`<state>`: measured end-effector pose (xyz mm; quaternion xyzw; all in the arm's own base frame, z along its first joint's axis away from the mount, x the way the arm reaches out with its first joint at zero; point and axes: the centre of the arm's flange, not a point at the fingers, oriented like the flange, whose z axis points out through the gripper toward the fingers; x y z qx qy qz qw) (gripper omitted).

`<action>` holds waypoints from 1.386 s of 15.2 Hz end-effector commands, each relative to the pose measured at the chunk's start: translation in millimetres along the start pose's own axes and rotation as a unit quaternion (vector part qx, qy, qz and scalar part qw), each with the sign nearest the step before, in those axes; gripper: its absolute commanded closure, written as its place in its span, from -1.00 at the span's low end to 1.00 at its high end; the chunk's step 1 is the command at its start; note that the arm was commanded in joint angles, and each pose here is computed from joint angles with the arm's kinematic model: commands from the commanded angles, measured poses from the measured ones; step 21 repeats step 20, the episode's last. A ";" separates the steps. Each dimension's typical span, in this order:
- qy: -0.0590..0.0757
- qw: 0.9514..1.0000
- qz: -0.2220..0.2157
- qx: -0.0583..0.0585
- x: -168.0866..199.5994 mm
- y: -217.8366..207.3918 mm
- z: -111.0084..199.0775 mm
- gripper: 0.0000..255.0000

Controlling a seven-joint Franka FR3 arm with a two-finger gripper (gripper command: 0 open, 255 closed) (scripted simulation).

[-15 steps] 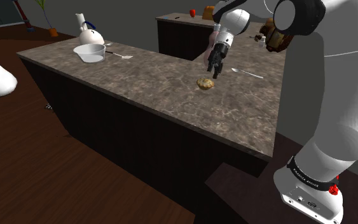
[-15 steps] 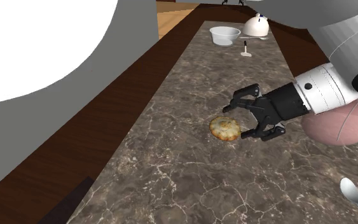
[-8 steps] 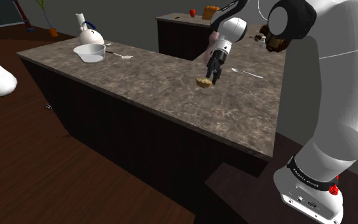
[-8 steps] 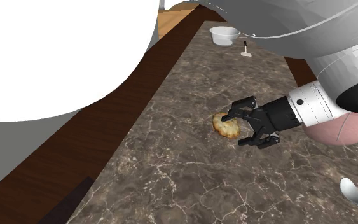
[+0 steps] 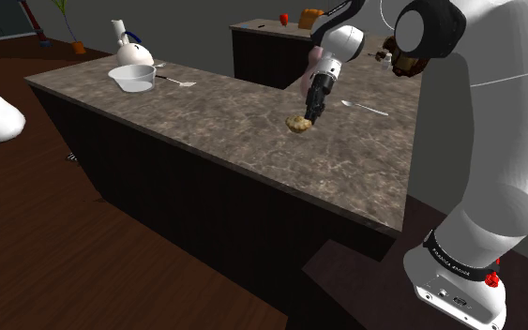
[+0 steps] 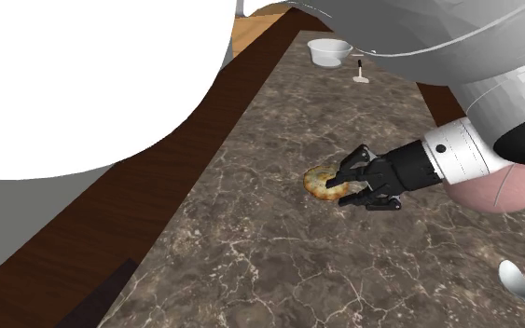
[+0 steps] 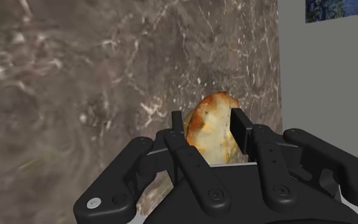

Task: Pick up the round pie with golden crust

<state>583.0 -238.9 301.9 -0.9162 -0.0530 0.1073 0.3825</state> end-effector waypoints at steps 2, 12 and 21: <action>-0.002 1.000 0.002 0.000 3.3 1.7 6.7 1.00; -0.002 1.000 0.002 0.000 -6.8 -30.1 -27.1 1.00; -0.002 1.000 0.002 0.000 -11.8 -53.2 -49.3 1.00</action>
